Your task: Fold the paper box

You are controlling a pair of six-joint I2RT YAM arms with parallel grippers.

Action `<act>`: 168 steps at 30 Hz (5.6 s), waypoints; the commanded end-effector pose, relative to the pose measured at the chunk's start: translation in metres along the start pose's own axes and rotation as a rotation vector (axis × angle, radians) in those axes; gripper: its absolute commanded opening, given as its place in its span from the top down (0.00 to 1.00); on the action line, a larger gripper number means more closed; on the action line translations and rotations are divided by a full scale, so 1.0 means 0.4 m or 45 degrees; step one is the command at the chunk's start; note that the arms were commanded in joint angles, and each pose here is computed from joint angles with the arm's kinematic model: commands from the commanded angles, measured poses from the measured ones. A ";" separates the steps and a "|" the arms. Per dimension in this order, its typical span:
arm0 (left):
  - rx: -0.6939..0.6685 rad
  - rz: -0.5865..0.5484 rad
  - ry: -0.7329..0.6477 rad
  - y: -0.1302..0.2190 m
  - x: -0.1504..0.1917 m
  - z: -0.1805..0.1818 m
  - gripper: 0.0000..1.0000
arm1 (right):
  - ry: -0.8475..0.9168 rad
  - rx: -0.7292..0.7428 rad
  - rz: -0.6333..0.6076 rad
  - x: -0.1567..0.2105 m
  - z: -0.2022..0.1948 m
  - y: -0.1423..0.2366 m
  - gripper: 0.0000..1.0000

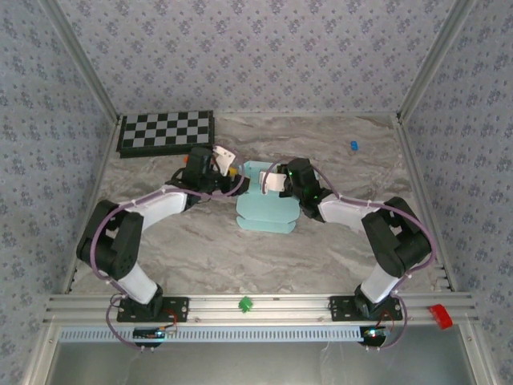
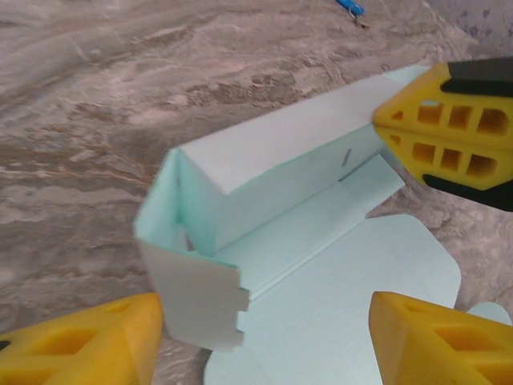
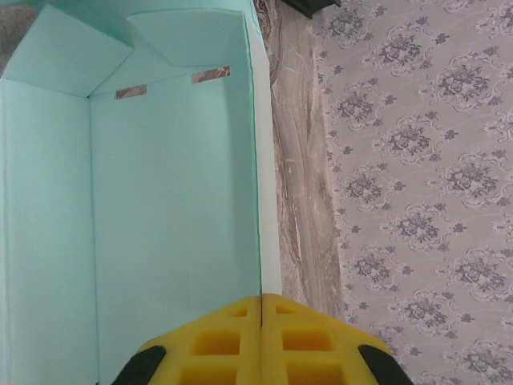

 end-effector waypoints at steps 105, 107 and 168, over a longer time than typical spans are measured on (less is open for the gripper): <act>0.022 0.066 0.184 -0.273 0.019 0.079 0.66 | -0.014 -0.223 0.008 -0.014 0.103 -0.022 1.00; 0.023 0.059 0.181 -0.272 0.018 0.076 0.69 | -0.016 -0.224 0.012 -0.012 0.104 -0.022 1.00; -0.659 0.372 0.542 0.013 0.075 0.011 1.00 | -1.540 -0.033 0.302 0.020 -0.151 0.308 0.29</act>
Point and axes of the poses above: each hand's point on the last joint's axis, 136 mm out from that joint toward the fingers, its own y axis back along the fingers, its own z axis along the line the jaws close on, x = y × z, the point moved 2 cm from there along y, back along the fingers, and after that the axes turned 5 degrees about -y, right-handed, at the moved point
